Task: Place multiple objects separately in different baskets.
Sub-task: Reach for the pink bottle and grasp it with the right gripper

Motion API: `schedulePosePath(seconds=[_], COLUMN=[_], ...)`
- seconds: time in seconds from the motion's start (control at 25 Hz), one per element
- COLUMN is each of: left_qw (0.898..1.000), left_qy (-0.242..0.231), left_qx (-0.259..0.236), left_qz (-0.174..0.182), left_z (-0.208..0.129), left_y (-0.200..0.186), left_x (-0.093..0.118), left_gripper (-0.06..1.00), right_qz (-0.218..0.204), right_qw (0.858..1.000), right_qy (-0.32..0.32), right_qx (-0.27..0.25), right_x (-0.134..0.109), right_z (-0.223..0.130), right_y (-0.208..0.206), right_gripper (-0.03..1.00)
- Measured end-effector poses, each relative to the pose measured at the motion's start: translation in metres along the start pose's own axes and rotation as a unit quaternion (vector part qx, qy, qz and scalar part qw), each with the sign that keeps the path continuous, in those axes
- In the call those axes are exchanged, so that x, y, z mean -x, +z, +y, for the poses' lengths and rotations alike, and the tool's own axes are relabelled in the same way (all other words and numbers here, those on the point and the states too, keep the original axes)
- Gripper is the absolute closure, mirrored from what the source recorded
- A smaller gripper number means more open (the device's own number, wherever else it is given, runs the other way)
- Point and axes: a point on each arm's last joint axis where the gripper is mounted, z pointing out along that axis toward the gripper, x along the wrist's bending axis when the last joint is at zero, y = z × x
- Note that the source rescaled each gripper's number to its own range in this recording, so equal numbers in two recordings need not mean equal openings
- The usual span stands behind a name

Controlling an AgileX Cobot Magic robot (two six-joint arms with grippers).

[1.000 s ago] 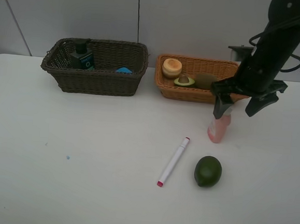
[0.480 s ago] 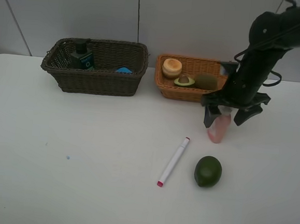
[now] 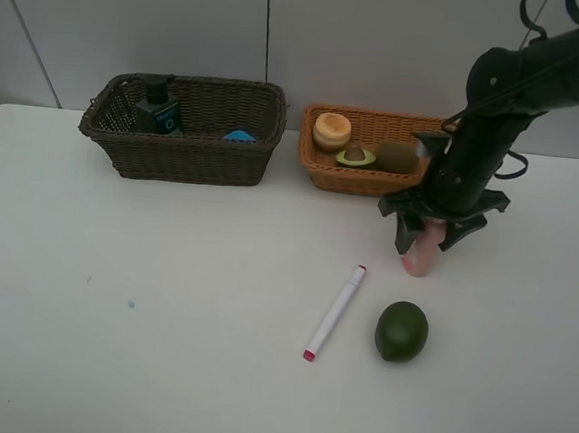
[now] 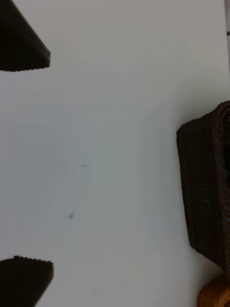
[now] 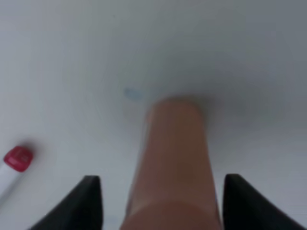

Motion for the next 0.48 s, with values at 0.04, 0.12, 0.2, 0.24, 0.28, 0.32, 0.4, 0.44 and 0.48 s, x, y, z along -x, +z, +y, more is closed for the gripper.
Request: schedulePosePath(seconds=[0.04,0.12,0.2,0.24,0.28,0.32,0.4,0.44,0.48], left_qw=[1.000,1.000,1.000,1.000,1.000,1.000,1.000,1.000,1.000], left_qy=[0.000,0.000,0.000,0.000,0.000,0.000,0.000,0.000,0.000], left_qx=[0.000,0.000,0.000,0.000,0.000,0.000,0.000,0.000,0.000], left_qz=[0.000,0.000,0.000,0.000,0.000,0.000,0.000,0.000,0.000], left_z=[0.0000,0.0000,0.0000,0.0000,0.0000,0.0000,0.0000,0.0000,0.0000], left_y=[0.0000,0.0000,0.0000,0.0000,0.0000,0.0000,0.0000,0.0000,0.0000], left_x=[0.0000,0.0000,0.0000,0.0000,0.0000,0.0000,0.0000,0.0000,0.0000], left_gripper=[0.04,0.04,0.04,0.04,0.04,0.04,0.04,0.04,0.04], right_qz=[-0.002,-0.007,-0.012,-0.014,-0.016,-0.017,-0.018,-0.018,-0.018], right_qw=[1.000,1.000,1.000,1.000,1.000,1.000,1.000,1.000,1.000], right_qy=[-0.001,-0.004,-0.007,-0.009,-0.010,-0.010,-0.011,-0.011,-0.010], right_qx=[0.000,-0.002,-0.004,-0.004,-0.005,-0.005,-0.009,-0.010,-0.010], right_x=[0.0003,0.0014,0.0023,0.0026,0.0029,0.0031,0.0032,0.0033,0.0034], right_z=[0.0000,-0.0003,-0.0007,-0.0006,-0.0009,-0.0009,-0.0017,-0.0023,-0.0032], right_y=[0.0000,0.0000,0.0000,0.0000,0.0000,0.0000,0.0000,-0.0016,-0.0048], right_gripper=[0.39,0.63,0.69,0.69,0.69,0.69,0.69,0.69,0.69])
